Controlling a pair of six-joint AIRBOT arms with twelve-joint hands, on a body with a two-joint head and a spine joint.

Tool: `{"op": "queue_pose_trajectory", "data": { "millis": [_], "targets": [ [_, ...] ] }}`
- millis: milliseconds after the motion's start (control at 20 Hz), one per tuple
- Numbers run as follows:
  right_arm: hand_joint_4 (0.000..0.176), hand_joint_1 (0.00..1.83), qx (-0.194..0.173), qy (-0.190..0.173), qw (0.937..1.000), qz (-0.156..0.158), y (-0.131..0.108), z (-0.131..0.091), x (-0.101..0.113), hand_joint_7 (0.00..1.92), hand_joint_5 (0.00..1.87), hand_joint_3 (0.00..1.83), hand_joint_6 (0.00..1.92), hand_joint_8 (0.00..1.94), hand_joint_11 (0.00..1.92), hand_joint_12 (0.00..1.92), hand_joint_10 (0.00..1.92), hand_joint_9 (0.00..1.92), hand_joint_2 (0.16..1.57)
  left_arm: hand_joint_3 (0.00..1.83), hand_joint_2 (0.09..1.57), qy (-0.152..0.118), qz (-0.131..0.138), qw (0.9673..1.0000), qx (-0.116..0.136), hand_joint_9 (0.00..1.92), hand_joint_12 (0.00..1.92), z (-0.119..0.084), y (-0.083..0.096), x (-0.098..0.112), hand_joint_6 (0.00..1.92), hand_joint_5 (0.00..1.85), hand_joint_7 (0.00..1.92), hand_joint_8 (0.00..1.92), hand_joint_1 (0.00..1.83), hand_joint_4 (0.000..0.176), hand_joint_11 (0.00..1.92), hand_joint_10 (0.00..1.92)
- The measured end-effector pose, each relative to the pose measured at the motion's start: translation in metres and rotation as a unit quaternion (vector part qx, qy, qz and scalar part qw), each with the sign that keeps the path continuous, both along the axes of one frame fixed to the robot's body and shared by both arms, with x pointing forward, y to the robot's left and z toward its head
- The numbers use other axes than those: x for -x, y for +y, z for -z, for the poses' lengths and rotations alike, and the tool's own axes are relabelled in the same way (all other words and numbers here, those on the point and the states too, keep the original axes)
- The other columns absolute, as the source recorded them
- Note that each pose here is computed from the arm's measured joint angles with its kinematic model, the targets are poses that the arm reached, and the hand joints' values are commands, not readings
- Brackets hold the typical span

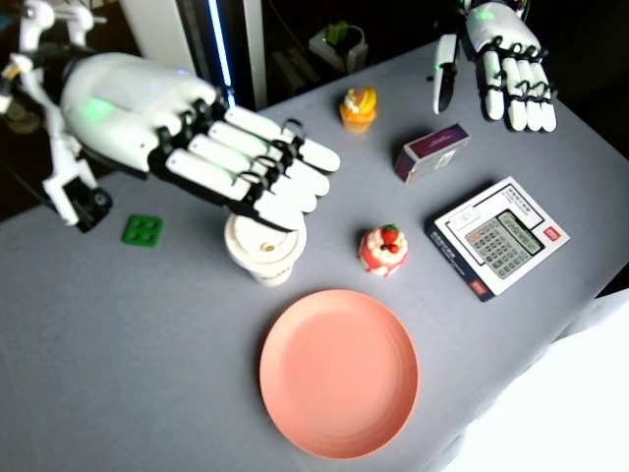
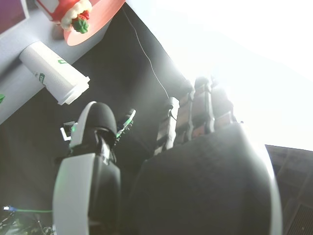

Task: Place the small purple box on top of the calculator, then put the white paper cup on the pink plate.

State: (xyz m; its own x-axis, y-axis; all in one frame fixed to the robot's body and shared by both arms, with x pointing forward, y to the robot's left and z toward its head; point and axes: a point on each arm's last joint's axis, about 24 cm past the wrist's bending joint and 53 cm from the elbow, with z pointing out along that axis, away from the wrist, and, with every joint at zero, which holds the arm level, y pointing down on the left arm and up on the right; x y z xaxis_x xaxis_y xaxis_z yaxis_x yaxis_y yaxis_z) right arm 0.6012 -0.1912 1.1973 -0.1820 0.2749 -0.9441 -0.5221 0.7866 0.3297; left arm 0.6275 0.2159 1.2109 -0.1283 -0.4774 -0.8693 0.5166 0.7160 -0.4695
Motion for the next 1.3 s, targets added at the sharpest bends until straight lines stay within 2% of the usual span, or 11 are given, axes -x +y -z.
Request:
{"op": "queue_pose_trajectory", "data": {
  "millis": [150,400,450,500,700,750,850,900,950,1050,1300],
  "targets": [
    [0.000,0.27,-0.001,0.001,1.0000,0.000,0.001,0.001,0.000,0.00,0.00,0.07,0.00,0.00,0.00,0.00,0.00,0.00,1.19,0.00,1.17,0.000,0.002,1.0000,0.000,0.00,0.00,0.000,-0.002,0.001,0.00,0.00,0.00,0.00,0.52,0.061,0.00,0.00],
    [0.000,0.24,-0.003,0.002,1.0000,-0.001,0.002,0.002,0.000,0.00,0.00,0.06,0.00,0.00,0.00,0.00,0.00,0.00,1.20,0.00,1.05,0.001,0.002,1.0000,0.000,0.00,0.00,0.001,-0.002,0.001,0.00,0.00,0.00,0.00,0.73,0.022,0.00,0.00],
    [0.000,0.25,-0.003,0.002,1.0000,-0.001,0.002,0.002,0.000,0.00,0.00,0.06,0.00,0.00,0.00,0.00,0.00,0.00,1.21,0.00,1.03,0.002,0.001,1.0000,0.000,0.00,0.00,0.002,-0.001,0.001,0.00,0.00,0.00,0.00,0.77,0.049,0.00,0.00],
    [0.000,0.27,-0.003,0.002,1.0000,-0.001,0.002,0.002,0.000,0.00,0.00,0.05,0.00,0.00,0.00,0.00,0.00,0.00,1.22,0.00,1.00,0.006,0.000,1.0000,-0.001,0.00,0.00,0.004,0.000,0.001,0.00,0.00,0.00,0.00,0.84,0.037,0.00,0.00],
    [0.000,0.25,-0.009,0.004,1.0000,0.001,0.003,0.002,-0.001,0.00,0.00,0.04,0.00,0.00,0.00,0.00,0.00,0.00,1.22,0.00,0.93,0.026,-0.004,0.9995,-0.016,0.00,0.01,0.015,0.002,0.002,0.00,0.00,0.00,0.00,0.89,0.037,0.02,0.00],
    [0.000,0.25,-0.010,0.003,0.9999,-0.001,0.004,0.003,0.000,0.00,0.00,0.04,0.00,0.00,0.00,0.00,0.00,0.00,1.22,0.00,0.91,0.032,-0.005,0.9993,-0.021,0.00,0.01,0.018,0.003,0.001,0.00,0.00,0.00,0.00,0.88,0.052,0.01,0.00],
    [0.000,0.28,-0.014,0.001,0.9999,-0.002,0.006,0.001,0.000,0.00,0.00,0.04,0.00,0.00,0.00,0.00,0.00,0.00,1.24,0.00,0.92,0.049,-0.008,0.9983,-0.032,0.00,0.00,0.030,0.005,0.002,0.00,0.00,0.00,0.00,0.86,0.050,0.00,0.00],
    [0.000,0.26,-0.016,0.000,0.9999,-0.001,0.005,0.001,0.000,0.00,0.00,0.04,0.00,0.00,0.00,0.00,0.00,0.00,1.25,0.00,0.91,0.061,-0.010,0.9972,-0.041,0.00,0.01,0.038,0.007,0.003,0.00,0.01,0.01,0.00,0.86,0.005,0.01,0.00],
    [0.000,0.23,-0.017,-0.002,0.9999,-0.001,0.005,0.000,0.000,0.00,0.00,0.04,0.00,0.00,0.00,0.00,0.00,0.00,1.25,0.00,0.90,0.076,-0.013,0.9958,-0.049,0.00,0.00,0.048,0.010,0.004,0.01,0.01,0.02,0.01,0.85,0.003,0.00,0.00],
    [0.000,0.26,-0.019,-0.003,0.9998,-0.001,0.005,-0.001,0.000,0.00,0.00,0.03,0.00,0.00,0.00,0.00,0.00,0.00,1.26,0.00,0.92,0.101,-0.021,0.9928,-0.061,0.00,0.00,0.063,0.016,0.005,0.00,0.01,0.02,0.00,0.86,0.037,0.00,0.00],
    [0.000,0.29,-0.022,-0.002,0.9998,0.003,0.004,-0.001,-0.002,0.00,0.00,0.03,0.00,0.00,0.00,0.00,0.00,0.00,1.27,0.00,0.93,0.118,-0.023,0.9907,-0.064,0.00,0.00,0.073,0.016,0.005,0.00,0.01,0.01,0.00,0.88,0.046,0.00,0.00]
  ]
}}
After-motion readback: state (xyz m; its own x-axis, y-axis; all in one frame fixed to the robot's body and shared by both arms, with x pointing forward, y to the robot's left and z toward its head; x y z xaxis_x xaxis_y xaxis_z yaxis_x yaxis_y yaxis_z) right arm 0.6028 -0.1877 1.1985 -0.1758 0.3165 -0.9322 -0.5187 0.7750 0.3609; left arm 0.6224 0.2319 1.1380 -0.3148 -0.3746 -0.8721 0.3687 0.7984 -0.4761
